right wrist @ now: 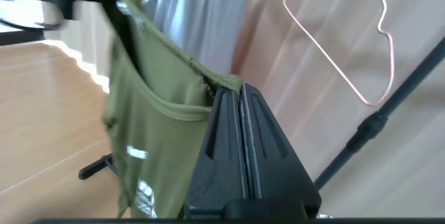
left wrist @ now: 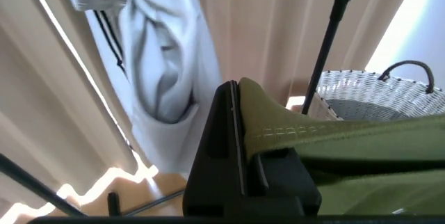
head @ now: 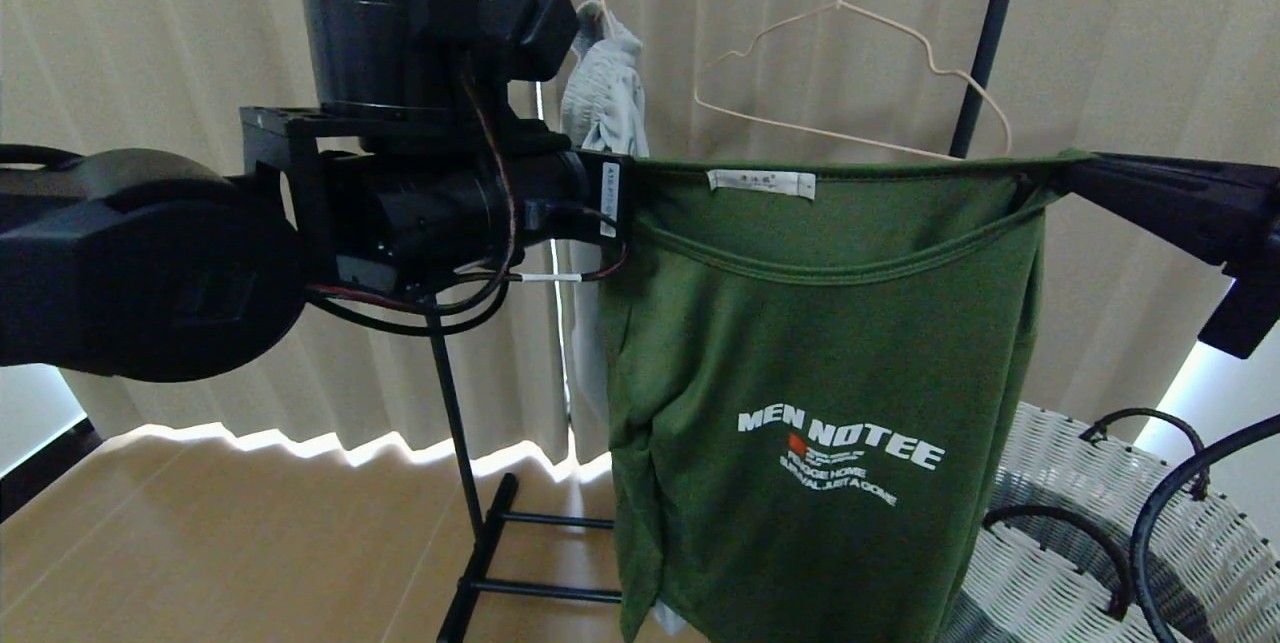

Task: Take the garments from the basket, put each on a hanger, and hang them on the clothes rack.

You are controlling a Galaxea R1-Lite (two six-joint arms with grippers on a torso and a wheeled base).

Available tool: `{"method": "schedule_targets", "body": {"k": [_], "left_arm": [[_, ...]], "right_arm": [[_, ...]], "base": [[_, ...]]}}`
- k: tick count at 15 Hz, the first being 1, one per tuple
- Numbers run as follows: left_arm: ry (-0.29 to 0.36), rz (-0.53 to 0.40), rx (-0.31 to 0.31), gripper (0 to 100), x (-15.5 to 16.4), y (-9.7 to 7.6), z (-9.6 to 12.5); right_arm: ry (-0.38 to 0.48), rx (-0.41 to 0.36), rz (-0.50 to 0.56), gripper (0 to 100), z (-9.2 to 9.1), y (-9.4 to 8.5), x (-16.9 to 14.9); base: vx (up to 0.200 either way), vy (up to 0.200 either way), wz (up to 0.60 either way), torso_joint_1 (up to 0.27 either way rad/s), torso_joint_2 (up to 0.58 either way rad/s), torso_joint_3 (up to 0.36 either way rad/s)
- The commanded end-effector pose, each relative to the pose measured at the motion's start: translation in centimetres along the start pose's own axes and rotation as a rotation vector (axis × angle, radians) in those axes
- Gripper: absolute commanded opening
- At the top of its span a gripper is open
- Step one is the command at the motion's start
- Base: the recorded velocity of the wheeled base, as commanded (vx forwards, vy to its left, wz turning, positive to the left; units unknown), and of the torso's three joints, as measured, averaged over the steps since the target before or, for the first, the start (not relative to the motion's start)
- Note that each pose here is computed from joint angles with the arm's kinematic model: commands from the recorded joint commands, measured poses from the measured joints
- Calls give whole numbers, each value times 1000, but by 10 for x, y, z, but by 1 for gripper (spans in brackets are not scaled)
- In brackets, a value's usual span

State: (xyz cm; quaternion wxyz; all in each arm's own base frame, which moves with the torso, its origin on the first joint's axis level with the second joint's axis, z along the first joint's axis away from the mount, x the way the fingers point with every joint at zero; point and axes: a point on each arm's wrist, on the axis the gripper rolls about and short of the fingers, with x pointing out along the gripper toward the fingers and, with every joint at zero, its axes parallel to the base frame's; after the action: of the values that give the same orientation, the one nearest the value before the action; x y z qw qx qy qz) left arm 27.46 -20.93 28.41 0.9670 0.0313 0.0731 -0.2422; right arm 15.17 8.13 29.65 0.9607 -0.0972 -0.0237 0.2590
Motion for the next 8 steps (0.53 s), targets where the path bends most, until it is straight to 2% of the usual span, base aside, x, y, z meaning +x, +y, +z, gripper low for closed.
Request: {"method": "schedule_targets", "body": {"k": [1,4,6,8], "left_arm": [[-26,-4,-1,0,-29,4,7],[-78,-14,11,0,-66,9,19],[-92,-30,63,0,-89,9,18],[-102,-56,89,0,-103,5,17]], "right_arm": [[20,1,-7,0,-2,-2,18],[14,2,-46,0,1,-13,48],[6,3,-55,0,0,-17,73],[-10,2,-58,0,0,-19,88]], "base": [[0,0,0,0,0,0],[0,0,0,0,0,0],[0,0,0,0,0,0],[0,0,0,0,0,0]]}}
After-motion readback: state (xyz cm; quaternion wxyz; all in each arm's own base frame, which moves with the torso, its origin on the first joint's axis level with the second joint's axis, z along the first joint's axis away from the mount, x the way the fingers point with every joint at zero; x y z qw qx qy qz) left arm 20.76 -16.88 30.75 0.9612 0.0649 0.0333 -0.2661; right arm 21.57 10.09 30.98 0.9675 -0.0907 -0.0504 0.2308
